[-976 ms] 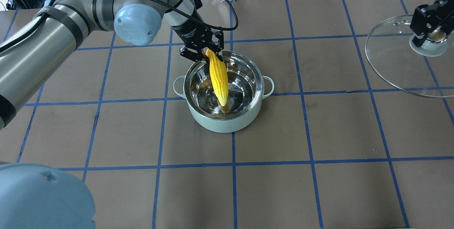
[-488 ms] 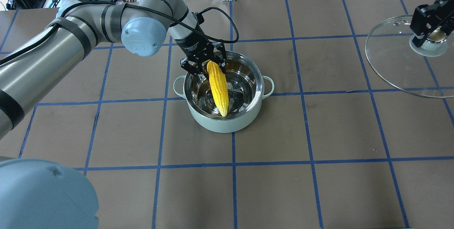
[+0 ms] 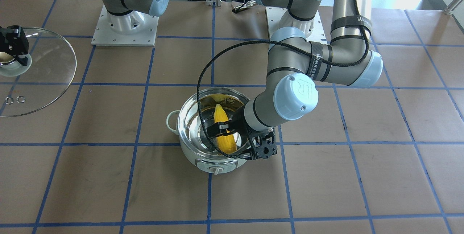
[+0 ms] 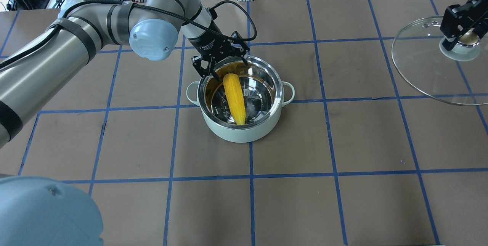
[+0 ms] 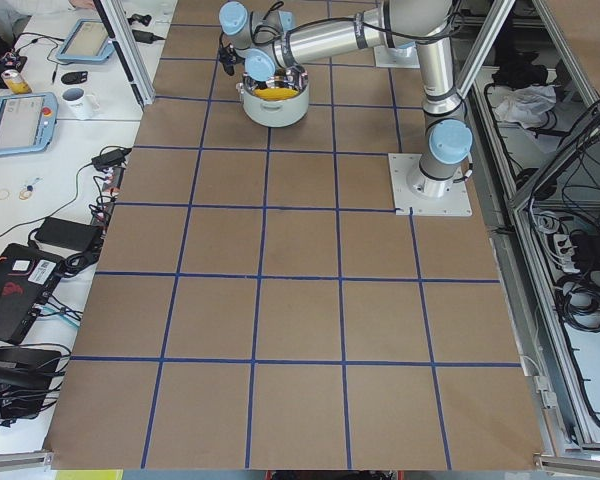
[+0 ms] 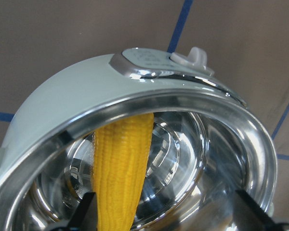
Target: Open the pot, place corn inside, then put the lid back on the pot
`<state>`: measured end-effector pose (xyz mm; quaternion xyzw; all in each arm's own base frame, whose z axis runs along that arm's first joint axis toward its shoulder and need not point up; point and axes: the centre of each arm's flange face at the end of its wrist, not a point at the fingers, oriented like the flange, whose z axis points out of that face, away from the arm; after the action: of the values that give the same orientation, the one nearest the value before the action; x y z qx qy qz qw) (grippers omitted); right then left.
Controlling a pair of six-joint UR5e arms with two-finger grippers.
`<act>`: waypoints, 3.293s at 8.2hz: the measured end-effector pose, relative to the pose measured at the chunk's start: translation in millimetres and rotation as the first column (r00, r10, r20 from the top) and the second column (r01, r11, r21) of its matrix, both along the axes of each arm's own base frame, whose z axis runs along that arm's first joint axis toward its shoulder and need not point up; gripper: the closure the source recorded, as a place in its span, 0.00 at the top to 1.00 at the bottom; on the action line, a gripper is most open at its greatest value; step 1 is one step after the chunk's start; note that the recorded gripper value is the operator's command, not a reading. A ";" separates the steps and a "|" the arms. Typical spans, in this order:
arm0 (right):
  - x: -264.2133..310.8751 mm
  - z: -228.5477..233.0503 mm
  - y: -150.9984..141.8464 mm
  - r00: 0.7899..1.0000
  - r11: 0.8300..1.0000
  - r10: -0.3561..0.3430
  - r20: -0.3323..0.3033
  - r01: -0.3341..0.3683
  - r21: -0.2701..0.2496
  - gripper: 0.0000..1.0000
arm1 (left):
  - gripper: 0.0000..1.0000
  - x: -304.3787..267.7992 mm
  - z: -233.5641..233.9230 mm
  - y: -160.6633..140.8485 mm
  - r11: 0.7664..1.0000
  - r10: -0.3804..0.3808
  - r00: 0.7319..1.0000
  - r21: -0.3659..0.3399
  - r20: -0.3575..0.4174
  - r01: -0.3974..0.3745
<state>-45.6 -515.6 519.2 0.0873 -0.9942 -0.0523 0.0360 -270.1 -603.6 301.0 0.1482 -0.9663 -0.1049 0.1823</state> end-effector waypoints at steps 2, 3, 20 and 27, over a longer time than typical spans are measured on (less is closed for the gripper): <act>5.7 0.9 0.6 1.000 1.000 -0.027 0.003 0.027 -0.006 0.08 | 1.00 7.5 21.1 0.2 0.999 0.024 0.999 -0.035 0.029 -0.023; 18.2 1.3 -0.5 0.999 0.998 -0.054 0.004 0.054 -0.014 0.08 | 1.00 19.0 38.3 -2.0 0.997 0.032 0.997 -0.073 0.069 -0.027; 422.8 -145.8 -1.1 0.981 0.981 -0.111 0.158 0.133 -0.138 0.08 | 1.00 140.4 240.2 68.0 0.932 -0.148 0.875 -0.231 0.462 0.280; 426.7 -155.8 -8.1 0.980 0.980 -0.098 0.172 0.125 -0.153 0.08 | 1.00 140.4 218.2 81.3 0.940 -0.170 0.873 -0.192 0.457 0.283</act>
<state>381.1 -523.7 363.4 0.0320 -0.9980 0.0346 -0.0420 -129.7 -522.3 519.2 0.0283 -0.9985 0.0341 -0.0335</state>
